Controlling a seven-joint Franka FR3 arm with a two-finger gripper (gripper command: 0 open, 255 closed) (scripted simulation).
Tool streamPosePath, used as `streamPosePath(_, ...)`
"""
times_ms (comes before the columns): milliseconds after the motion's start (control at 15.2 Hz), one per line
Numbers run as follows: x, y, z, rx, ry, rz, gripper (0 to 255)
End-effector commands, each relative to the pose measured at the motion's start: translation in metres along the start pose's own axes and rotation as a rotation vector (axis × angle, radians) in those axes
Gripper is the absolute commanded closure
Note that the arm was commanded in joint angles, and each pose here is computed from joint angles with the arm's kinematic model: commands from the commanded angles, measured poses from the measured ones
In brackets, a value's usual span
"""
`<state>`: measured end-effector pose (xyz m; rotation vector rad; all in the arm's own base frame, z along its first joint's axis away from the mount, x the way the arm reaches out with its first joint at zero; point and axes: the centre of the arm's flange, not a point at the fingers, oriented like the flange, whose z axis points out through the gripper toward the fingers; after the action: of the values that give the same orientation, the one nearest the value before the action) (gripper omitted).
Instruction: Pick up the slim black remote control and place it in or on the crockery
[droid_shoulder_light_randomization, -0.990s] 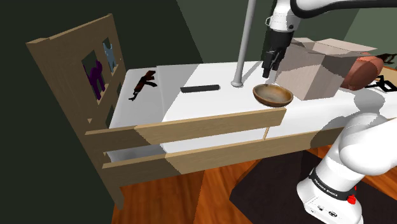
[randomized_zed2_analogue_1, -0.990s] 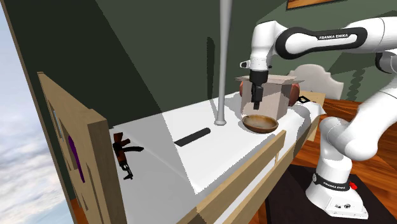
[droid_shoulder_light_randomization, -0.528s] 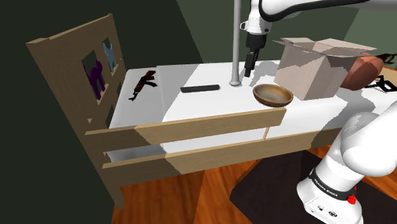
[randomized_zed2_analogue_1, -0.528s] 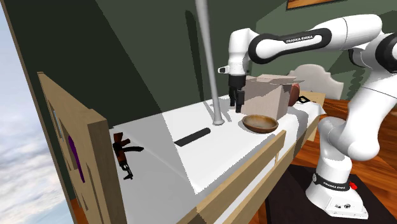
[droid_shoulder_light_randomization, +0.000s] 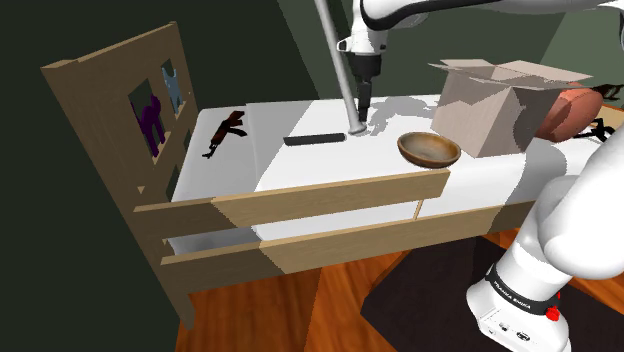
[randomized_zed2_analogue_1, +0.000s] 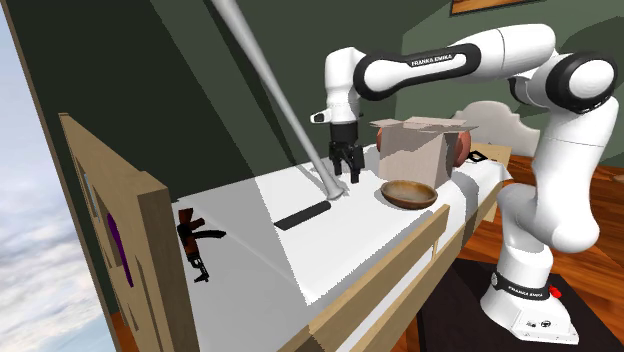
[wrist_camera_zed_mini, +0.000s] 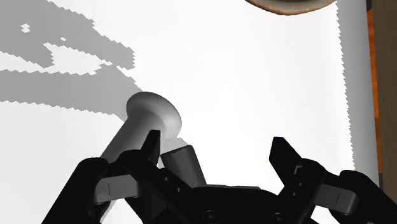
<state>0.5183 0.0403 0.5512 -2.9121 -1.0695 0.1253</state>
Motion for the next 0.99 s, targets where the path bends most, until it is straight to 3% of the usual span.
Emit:
streamPosePath(0, 0.041, 0.017, 0.018, -0.024, 0.039, -0.081, 0)
streamPosePath(330, 0.107, 0.012, 0.03, 0.003, 0.032, -0.282, 0)
streamPosePath(396, 0.051, -0.019, 0.001, 0.12, -0.105, -0.243, 0)
streamPosePath(462, 0.051, -0.019, 0.001, 0.12, -0.105, -0.243, 0)
streamPosePath(924, 0.111, 0.007, 0.027, 0.029, 0.007, -0.309, 0)
